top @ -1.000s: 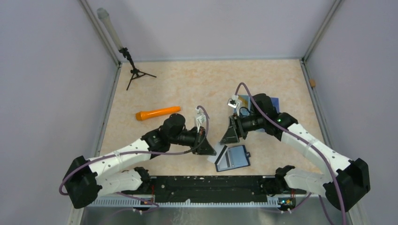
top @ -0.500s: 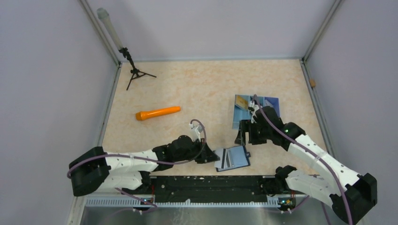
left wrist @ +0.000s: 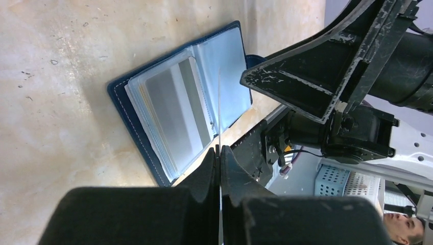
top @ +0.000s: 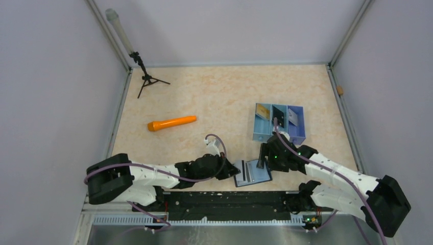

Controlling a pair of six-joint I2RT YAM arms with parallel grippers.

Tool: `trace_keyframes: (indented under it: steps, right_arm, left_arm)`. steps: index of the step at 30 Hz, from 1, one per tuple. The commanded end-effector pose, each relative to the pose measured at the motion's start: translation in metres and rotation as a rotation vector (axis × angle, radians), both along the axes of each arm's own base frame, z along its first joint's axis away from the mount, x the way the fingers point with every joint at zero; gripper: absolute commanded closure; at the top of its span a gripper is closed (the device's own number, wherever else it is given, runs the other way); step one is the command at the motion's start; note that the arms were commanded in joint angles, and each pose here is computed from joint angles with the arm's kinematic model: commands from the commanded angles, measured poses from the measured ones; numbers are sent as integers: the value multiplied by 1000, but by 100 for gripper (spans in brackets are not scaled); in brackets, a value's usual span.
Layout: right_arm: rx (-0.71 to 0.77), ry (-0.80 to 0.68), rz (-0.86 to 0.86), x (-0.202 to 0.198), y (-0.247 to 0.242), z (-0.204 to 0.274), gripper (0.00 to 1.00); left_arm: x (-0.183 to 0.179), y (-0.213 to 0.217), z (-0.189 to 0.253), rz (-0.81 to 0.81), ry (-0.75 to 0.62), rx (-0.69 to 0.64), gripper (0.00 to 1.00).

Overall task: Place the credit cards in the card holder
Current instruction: Insert the credit card into the card holder.

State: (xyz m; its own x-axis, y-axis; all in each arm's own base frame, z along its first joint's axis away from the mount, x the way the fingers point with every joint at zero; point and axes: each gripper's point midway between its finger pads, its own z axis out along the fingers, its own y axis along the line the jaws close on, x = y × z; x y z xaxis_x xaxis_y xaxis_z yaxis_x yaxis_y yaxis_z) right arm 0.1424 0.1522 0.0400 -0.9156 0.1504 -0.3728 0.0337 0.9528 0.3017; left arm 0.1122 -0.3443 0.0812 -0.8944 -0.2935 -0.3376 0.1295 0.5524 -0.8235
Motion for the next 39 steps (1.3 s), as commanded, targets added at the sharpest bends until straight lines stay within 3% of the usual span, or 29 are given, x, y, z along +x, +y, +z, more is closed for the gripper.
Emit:
trace_keyframes:
  steps: [1,8,15,25,39]
  right_arm:
    - [11,-40,-36,13,15,-3,26]
    - [22,-6,19,-2,36,-11,37]
    - [-3,19,14,-11,32,-22,46]
    - [-37,29,17,-13,27,-27,65]
    - [-62,33,17,-13,23,-31,81]
  left_arm:
    - [9,-14,21,33,-28,-71,100]
    - [8,-10,13,41,-13,-63,100]
    - [3,-5,-3,44,30,-57,100]
    - [1,0,-23,76,87,-38,100]
    - [-1,6,-29,105,111,-23,100]
